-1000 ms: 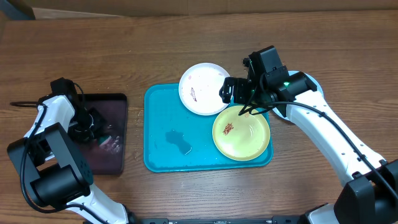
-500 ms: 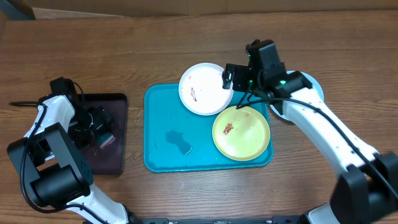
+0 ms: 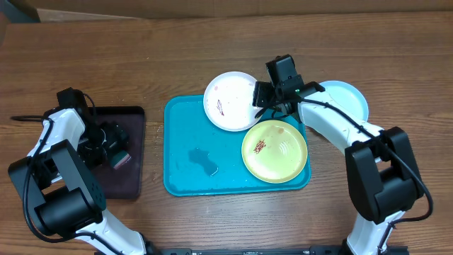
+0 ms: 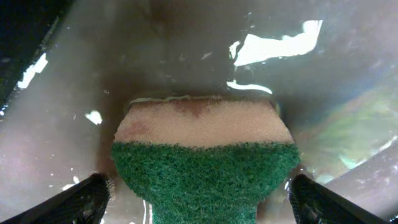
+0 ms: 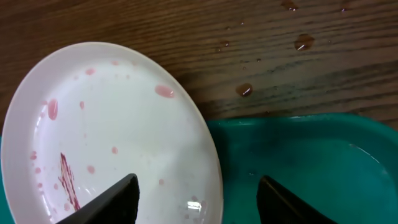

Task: Clean dirty plates on tray and stack at the side
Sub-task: 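Grasp the white plate rim with the right gripper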

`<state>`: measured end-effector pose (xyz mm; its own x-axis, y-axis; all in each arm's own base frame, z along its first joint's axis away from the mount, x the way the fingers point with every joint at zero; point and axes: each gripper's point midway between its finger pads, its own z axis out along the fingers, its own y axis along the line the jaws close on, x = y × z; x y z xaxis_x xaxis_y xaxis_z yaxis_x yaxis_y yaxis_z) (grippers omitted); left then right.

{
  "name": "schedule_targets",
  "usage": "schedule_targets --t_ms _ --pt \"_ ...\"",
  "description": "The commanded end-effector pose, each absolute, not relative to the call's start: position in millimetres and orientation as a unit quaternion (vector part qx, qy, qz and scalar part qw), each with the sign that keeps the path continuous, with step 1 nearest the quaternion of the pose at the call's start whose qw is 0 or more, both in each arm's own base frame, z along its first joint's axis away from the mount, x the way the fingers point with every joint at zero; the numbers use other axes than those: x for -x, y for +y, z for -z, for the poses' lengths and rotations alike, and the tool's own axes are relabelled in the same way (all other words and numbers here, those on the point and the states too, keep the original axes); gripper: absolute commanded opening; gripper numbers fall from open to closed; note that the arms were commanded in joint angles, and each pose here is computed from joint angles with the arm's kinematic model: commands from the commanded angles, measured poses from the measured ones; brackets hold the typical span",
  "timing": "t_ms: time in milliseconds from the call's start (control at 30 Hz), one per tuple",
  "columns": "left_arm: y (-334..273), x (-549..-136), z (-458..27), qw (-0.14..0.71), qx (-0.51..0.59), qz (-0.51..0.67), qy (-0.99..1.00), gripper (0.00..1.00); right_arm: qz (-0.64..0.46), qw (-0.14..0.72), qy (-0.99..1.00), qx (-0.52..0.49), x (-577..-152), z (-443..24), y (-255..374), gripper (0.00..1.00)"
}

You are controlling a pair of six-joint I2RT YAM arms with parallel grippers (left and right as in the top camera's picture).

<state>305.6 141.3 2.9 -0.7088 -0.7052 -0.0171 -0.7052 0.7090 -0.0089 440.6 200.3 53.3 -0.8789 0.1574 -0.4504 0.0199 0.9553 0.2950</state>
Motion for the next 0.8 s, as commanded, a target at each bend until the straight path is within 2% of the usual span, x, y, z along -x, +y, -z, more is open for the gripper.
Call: schedule_targets --t_ms 0,167,300,700,767 --pt "143 -301 -1 0.003 0.390 -0.004 0.921 0.92 -0.132 0.238 0.961 -0.048 -443 -41 200 0.58" --pt "143 -301 -1 0.003 0.390 -0.004 0.921 0.92 -0.126 0.225 0.965 -0.050 -440 -27 199 0.55" --pt "143 -301 -1 0.003 0.390 -0.004 0.921 0.90 -0.127 0.221 0.965 -0.060 -440 -25 199 0.44" --pt "142 -299 -1 -0.002 0.390 -0.004 0.921 0.89 -0.117 0.201 0.971 -0.061 -434 -9 196 0.40" --pt "141 -299 -1 -0.003 0.390 -0.004 0.921 0.89 -0.118 0.203 0.970 -0.061 -435 -9 197 0.32"
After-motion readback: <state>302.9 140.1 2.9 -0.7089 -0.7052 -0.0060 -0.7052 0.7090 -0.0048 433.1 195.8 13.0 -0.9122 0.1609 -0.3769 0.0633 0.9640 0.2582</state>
